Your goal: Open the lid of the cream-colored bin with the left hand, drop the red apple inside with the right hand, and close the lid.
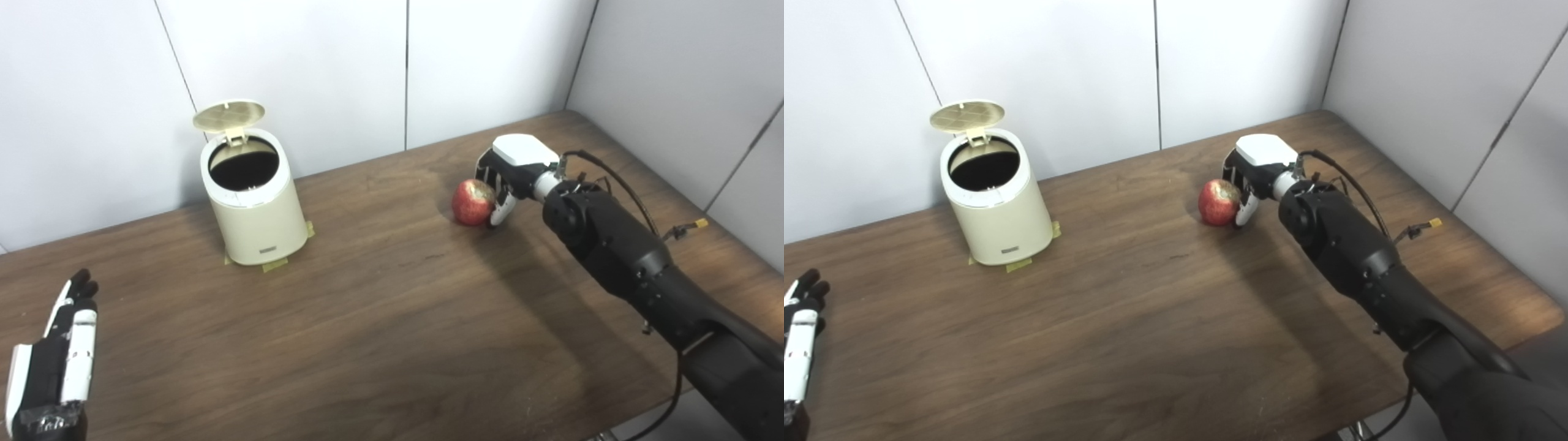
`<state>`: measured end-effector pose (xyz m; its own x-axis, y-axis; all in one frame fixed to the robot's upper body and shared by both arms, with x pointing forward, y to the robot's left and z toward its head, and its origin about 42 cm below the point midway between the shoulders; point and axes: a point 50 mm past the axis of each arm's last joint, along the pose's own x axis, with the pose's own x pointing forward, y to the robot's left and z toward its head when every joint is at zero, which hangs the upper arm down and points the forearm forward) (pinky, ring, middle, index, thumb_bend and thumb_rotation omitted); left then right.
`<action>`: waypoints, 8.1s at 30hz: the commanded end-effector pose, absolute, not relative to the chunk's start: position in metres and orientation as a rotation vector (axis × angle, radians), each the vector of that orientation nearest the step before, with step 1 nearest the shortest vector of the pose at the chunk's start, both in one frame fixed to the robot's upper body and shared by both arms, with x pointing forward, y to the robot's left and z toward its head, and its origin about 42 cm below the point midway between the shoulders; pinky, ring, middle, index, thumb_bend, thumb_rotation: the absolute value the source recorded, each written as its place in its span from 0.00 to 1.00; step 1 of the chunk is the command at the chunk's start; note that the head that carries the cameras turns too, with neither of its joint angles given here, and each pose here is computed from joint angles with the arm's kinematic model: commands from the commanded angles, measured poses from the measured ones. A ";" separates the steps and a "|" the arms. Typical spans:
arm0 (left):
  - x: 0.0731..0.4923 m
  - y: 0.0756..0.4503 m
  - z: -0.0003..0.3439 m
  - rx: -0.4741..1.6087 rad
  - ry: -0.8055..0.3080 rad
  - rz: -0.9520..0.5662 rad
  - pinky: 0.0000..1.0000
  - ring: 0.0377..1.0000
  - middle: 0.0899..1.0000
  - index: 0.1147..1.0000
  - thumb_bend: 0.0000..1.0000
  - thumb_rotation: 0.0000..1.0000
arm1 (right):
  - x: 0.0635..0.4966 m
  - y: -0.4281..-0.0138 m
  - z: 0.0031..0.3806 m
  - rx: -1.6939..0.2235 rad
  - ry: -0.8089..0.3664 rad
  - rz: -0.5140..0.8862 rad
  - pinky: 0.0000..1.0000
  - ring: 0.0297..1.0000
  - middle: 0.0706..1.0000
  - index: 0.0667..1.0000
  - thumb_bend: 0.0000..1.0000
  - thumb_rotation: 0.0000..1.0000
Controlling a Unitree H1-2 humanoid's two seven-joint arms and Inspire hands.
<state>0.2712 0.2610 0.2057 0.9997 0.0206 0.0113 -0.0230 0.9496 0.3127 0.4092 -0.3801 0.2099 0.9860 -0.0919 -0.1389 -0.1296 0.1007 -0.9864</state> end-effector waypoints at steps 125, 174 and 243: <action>0.278 0.262 0.212 0.396 -0.048 -0.005 1.00 0.98 0.96 0.98 0.30 0.98 | 0.481 -0.358 0.269 -1.459 0.159 -0.091 0.66 0.75 0.78 0.78 1.00 0.15; 0.274 0.259 0.211 0.392 -0.044 -0.011 1.00 0.98 0.96 0.99 0.26 1.00 | 0.463 -0.344 0.254 -1.322 -0.160 -0.181 0.45 0.41 0.48 0.44 0.52 0.00; 0.270 0.213 0.190 0.352 -0.035 -0.012 0.97 0.97 0.95 1.00 0.35 0.97 | 0.502 -0.097 0.345 -1.019 -0.642 0.054 0.38 0.37 0.47 0.49 0.52 0.00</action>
<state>0.2645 0.2163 0.1746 0.9983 -0.0114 -0.0565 0.0301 0.9391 0.3424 0.4973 -0.1043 0.3010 0.8756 0.3245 0.3579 0.1556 0.5118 -0.8449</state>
